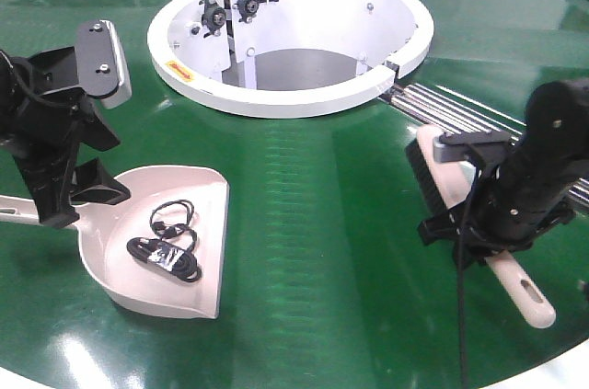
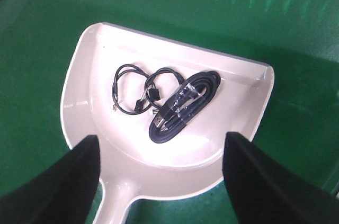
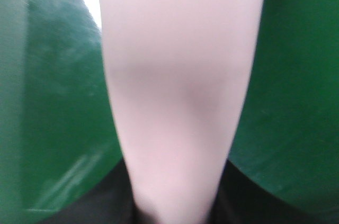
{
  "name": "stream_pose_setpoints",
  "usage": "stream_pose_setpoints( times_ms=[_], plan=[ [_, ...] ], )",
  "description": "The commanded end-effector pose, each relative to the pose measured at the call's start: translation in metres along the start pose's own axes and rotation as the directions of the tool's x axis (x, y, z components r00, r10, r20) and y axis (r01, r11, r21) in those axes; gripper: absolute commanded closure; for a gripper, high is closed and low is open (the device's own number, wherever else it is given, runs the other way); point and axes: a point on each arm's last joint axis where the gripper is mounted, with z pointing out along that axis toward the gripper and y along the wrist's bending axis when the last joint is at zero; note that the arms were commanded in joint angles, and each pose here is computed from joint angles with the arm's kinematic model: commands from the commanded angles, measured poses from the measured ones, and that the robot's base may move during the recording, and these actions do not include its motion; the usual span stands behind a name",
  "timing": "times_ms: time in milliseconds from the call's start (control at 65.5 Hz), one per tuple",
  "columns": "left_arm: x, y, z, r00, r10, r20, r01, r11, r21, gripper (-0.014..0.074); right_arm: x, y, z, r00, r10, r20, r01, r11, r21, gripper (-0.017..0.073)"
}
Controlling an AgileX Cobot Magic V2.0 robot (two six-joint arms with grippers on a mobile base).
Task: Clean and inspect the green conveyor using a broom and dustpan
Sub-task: 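Lower the brush onto the belt and open the right gripper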
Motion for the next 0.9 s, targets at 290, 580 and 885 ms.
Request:
stream_pose_setpoints(
  times_ms=[290,580,885],
  plan=[
    [-0.011,-0.001,-0.019,0.996,-0.005,0.088,0.011,0.998,-0.065,0.0123,-0.019,-0.009,0.042,0.998,-0.028,-0.063,0.033,0.997,0.074,0.0347],
    [-0.013,-0.003,-0.020,0.993,-0.043,0.107,0.047,0.998,-0.037,0.0123,-0.028,-0.009,0.031,0.999,-0.028,0.022,0.026,0.996,0.084,0.0088],
    [-0.014,-0.003,-0.028,0.973,-0.182,0.145,0.193,0.979,-0.068,0.0123,-0.017,-0.008,-0.052,0.953,-0.079,0.291,0.048,0.992,0.113,0.0062]
  ],
)
